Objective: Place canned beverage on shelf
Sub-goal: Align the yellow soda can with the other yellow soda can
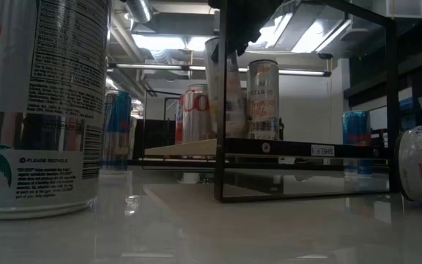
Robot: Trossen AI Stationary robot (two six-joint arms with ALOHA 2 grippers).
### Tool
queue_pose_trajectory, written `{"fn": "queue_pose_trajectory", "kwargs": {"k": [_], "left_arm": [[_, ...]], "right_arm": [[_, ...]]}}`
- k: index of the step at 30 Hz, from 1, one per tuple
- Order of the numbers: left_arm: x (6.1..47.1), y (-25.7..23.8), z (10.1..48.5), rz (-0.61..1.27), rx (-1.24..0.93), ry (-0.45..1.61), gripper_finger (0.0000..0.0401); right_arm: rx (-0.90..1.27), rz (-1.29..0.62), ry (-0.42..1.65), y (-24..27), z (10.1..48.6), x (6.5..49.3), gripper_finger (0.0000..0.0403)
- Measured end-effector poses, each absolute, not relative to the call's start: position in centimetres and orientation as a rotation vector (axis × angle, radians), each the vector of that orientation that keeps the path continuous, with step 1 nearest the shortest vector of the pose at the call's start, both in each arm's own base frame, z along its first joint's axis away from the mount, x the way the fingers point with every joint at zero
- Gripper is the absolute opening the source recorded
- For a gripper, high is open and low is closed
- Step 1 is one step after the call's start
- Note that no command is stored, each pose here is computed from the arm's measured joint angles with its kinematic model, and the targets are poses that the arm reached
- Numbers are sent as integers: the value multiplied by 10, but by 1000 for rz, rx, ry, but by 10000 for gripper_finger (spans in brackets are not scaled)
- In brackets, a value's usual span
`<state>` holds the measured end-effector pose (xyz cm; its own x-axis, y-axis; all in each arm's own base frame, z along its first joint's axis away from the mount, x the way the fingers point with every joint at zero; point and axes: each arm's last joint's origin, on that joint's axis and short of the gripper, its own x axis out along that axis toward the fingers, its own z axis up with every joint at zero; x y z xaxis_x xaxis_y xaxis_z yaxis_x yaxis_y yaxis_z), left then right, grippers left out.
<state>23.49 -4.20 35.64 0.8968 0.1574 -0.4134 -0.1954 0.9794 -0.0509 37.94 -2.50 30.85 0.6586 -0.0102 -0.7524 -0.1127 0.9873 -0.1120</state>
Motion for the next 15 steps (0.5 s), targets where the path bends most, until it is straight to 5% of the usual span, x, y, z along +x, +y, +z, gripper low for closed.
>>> {"fn": "queue_pose_trajectory", "kwargs": {"k": [15], "left_arm": [[258,-47,335,192,-53,511,352]], "right_arm": [[-157,55,827,-25,307,381,264]]}}
